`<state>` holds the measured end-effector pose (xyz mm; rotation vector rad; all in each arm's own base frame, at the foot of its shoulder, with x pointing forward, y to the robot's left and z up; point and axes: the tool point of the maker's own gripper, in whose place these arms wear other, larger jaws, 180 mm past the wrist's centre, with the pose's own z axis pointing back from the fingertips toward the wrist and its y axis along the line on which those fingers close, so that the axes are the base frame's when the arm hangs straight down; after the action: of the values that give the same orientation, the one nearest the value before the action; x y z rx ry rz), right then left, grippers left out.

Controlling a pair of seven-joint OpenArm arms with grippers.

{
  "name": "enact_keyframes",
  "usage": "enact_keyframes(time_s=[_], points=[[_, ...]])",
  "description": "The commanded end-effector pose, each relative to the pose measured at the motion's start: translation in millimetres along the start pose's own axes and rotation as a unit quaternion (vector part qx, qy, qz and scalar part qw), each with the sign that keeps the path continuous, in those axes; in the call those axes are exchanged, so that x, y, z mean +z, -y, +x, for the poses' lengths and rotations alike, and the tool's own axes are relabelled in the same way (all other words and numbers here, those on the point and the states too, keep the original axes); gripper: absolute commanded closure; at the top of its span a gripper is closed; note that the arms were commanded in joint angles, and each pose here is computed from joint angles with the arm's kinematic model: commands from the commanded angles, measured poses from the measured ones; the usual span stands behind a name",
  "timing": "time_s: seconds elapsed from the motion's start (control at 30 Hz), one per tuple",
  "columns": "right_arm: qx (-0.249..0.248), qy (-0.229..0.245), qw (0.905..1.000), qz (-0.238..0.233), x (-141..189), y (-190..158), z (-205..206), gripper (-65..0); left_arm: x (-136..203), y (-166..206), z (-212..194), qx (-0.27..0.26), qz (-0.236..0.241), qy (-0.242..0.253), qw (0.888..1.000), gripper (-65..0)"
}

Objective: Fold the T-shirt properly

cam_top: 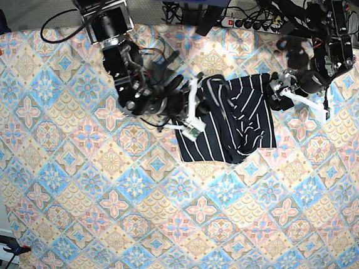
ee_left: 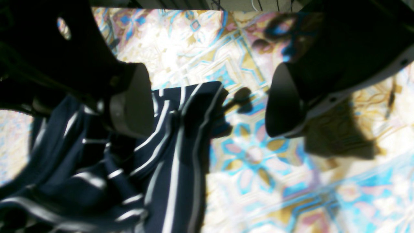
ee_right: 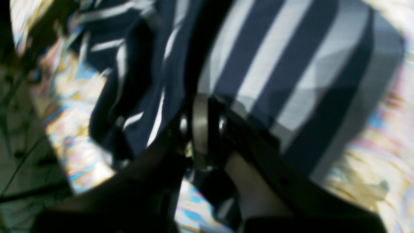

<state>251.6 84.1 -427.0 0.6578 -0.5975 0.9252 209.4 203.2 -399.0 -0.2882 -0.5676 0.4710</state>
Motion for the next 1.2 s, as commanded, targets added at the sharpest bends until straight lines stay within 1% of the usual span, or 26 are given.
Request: enact_keyframes(time_s=[0.0,0.07,0.13,0.27,0.33,0.47,0.57,0.63,0.73,0.83,0.97,1.0,1.1,1.17], points=[[0.022,0.028,0.9993,0.01,0,-6,23,-3.3,3,7,11,-0.008,-0.012,0.017,1.0,-53.0],[0.042,0.02,0.9983,0.034,-9,-26,24,-3.3,3,7,10,-0.007,-0.012,0.017,1.0,-53.0],[0.06,0.024,0.9964,0.055,-17,-45,35,-3.3,3,8,11,-0.007,-0.013,0.018,1.0,-52.9],[0.091,0.035,0.9922,0.078,-26,-66,58,-3.3,3,8,11,-0.007,-0.013,0.018,1.0,-52.9],[0.103,0.043,0.9904,0.082,-28,-70,70,-3.3,3,9,10,-0.001,-0.014,0.019,1.0,-52.9],[0.108,0.064,0.9888,0.081,-26,-73,89,-3.3,4,7,11,-0.001,-0.012,0.022,1.0,-52.9],[0.102,0.088,0.9891,0.059,-14,-58,103,-3.3,4,7,11,-0.001,-0.012,0.022,1.0,-52.9],[0.088,0.105,0.99,0.035,-4,-39,110,-3.3,4,7,11,-0.001,-0.012,0.022,1.0,-52.9],[0.065,0.13,0.9893,-0.01,16,0,124,-3.3,4,7,10,-0.001,-0.012,0.021,1.0,-52.9],[0.05,0.136,0.9885,-0.043,31,33,126,-3.3,3,8,9,-0.001,-0.013,0.018,1.0,-52.9],[0.042,0.126,0.9899,-0.05,29,50,127,-3.3,3,8,9,-0.001,-0.013,0.018,1.0,-52.9],[0.038,0.122,0.9906,-0.049,27,51,124,-3.3,3,8,9,-0.001,-0.013,0.018,1.0,-52.9],[0.029,0.13,0.9902,-0.041,21,49,122,-3.3,3,9,8,-0.002,-0.014,0.017,1.0,-52.9],[0.016,0.128,0.9913,-0.027,10,44,117,-3.3,3,9,8,-0.002,-0.015,0.017,1.0,-52.9]])
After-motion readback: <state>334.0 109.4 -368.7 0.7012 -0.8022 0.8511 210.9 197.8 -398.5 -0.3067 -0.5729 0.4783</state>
